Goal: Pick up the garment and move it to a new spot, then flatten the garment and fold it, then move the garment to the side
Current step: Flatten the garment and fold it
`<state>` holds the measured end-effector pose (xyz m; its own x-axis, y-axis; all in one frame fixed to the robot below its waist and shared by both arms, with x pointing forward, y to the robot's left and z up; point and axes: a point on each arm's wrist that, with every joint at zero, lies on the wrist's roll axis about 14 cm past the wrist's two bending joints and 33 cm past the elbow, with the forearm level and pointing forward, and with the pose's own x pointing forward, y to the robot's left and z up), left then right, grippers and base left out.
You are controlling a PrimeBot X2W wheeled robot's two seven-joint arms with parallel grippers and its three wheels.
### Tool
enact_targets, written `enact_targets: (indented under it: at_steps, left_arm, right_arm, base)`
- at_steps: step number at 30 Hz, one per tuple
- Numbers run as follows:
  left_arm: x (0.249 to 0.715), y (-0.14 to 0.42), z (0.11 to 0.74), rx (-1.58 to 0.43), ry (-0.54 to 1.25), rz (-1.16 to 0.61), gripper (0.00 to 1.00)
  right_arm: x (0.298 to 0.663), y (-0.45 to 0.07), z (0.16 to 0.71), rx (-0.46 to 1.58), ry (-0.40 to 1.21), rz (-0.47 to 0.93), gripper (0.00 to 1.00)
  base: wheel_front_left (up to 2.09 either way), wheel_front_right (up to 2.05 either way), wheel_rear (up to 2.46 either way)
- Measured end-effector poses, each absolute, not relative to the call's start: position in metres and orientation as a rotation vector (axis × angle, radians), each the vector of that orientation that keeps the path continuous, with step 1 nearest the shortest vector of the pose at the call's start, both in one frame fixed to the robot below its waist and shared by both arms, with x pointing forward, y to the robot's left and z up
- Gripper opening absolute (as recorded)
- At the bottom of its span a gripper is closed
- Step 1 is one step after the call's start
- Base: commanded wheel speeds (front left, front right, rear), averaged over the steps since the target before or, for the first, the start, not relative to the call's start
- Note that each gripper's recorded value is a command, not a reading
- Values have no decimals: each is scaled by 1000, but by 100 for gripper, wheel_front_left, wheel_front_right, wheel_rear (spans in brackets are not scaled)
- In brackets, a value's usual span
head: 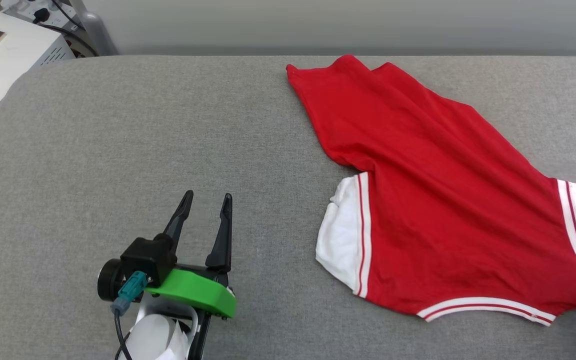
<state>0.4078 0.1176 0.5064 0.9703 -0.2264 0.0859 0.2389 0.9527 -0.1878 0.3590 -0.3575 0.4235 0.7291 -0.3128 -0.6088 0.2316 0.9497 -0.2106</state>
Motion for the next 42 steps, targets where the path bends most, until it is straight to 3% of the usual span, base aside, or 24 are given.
enact_targets:
  at_steps: [1,2,3,6,13,20,26,38,42]
  left_arm:
    - [408,116,504,-199,-57,-241,100]
    - [408,115,503,-200,-53,-244,100]
    - [408,114,502,-200,-50,-247,100]
    - [407,111,501,-202,-44,-256,100]
    - [404,100,510,-206,-65,-290,100]
    - [397,89,517,-220,-78,-322,100]
    - [391,61,506,-217,-5,-419,100]
    - [402,1,453,42,546,-673,100]
    - [418,-3,451,109,600,-690,100]
  right_arm:
    - [357,-362,423,-135,685,-313,22]
    - [356,-364,422,-152,679,-319,49]
    - [355,-366,421,-160,672,-325,100]
    - [359,-357,422,-140,611,-315,100]
    - [394,-328,488,-146,240,-246,100]
    - [391,-292,554,-71,-109,-207,100]
    - [372,-278,559,-61,-171,-206,100]
    - [378,-264,553,-47,-159,-173,100]
    - [383,-260,546,-32,-147,-162,100]
  base:
    - [0,0,0]
    - [0,0,0]
    - [0,0,0]
    - [0,0,0]
    - [0,0,0]
    - [0,0,0]
    - [0,0,0]
    - [0,0,0]
    - [0,0,0]
